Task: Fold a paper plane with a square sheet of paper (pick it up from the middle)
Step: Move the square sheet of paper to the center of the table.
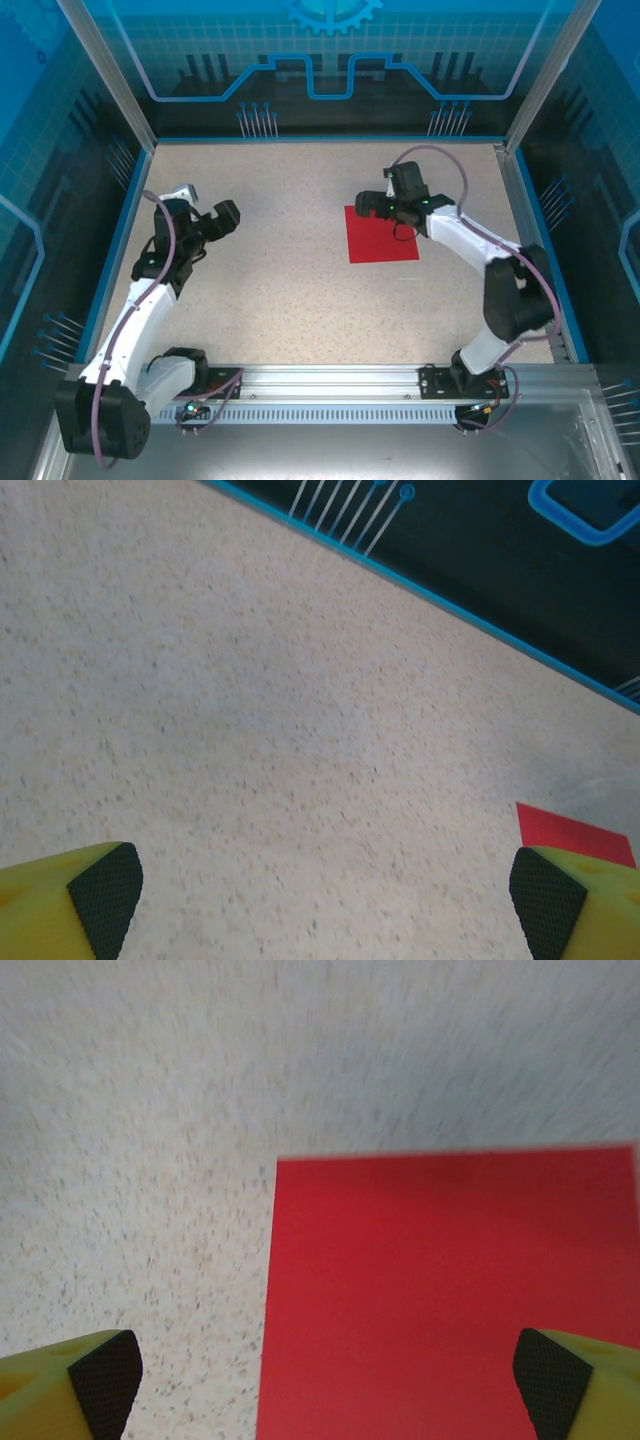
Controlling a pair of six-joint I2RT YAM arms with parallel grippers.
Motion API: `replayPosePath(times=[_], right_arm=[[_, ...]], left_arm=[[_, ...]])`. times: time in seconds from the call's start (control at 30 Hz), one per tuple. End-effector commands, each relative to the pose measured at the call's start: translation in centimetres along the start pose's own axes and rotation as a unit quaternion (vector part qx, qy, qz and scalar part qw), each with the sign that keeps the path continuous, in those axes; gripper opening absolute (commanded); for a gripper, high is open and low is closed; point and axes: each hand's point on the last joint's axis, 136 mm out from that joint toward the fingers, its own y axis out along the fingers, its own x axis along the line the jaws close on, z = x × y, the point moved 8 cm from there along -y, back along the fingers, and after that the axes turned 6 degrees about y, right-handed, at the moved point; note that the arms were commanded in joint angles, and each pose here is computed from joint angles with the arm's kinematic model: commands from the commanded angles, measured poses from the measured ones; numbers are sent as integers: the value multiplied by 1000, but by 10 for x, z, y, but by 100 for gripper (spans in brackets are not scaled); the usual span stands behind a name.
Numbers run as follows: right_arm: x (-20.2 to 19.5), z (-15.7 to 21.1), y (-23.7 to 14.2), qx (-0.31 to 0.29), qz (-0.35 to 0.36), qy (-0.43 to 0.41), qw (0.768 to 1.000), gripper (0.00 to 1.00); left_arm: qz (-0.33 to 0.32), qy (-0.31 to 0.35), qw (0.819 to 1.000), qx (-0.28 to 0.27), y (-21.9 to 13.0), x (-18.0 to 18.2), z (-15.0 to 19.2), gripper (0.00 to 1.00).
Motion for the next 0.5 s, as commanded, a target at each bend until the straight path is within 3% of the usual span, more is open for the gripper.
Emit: replayPosePath(times=[0.0, 0.47], right_arm=[[13, 27, 25, 98, 13, 52, 994, 99], [8, 68, 63, 175, 67, 69, 980, 99]], left_arm=[[15, -21, 998, 57, -10, -4, 6, 99], [14, -18, 995, 94, 1, -2, 15, 98]])
